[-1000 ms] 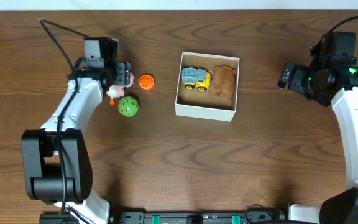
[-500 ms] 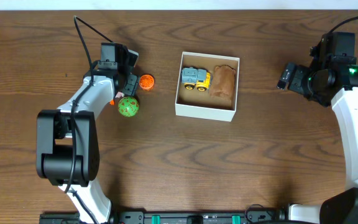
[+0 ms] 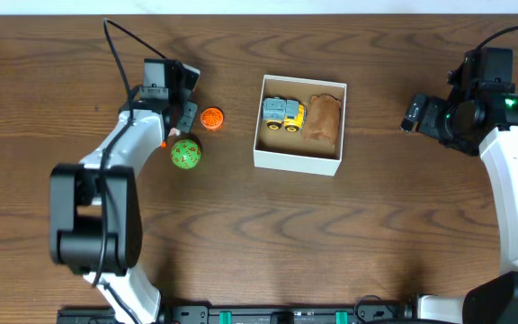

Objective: Pack container
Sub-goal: 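Reach the left gripper to the white-and-pink duck and grasp it, then carry the duck with the left gripper into the box and release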

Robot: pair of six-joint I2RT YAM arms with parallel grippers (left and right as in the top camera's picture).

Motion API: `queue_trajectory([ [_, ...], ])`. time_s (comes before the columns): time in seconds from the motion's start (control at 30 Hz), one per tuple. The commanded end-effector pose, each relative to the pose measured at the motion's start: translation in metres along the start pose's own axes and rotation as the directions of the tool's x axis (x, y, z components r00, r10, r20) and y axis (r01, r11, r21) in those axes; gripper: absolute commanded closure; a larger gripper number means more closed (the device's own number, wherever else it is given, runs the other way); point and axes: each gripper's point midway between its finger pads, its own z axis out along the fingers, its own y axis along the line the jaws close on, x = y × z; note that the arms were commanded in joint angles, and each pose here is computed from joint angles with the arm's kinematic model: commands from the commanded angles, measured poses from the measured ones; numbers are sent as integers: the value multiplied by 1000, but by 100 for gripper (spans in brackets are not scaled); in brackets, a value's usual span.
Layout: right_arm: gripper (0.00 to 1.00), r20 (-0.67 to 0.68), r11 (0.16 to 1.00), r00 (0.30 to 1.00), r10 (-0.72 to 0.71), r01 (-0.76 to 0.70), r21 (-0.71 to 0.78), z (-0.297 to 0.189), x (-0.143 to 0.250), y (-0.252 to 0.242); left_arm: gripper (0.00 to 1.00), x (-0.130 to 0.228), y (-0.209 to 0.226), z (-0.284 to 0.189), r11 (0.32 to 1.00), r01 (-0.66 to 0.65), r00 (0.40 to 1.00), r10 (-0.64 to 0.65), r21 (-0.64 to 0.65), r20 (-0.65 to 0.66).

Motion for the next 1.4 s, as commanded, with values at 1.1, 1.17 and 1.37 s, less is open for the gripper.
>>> queue_trajectory([
  [1.1, 1, -48, 998, 999, 21, -23, -52, 2, 10, 8, 94, -41, -324, -93, 751, -608, 782, 511, 258, 357],
  [1.17, 1, -49, 998, 999, 21, -24, -52, 2, 10, 8, 94, -41, -329, -95, 736, -629, 765, 527, 252, 369],
  [1.37, 1, -53, 998, 999, 12, -15, -57, 2, 12, 11, 51, -48, -329, -102, 739, -634, 755, 526, 229, 391],
])
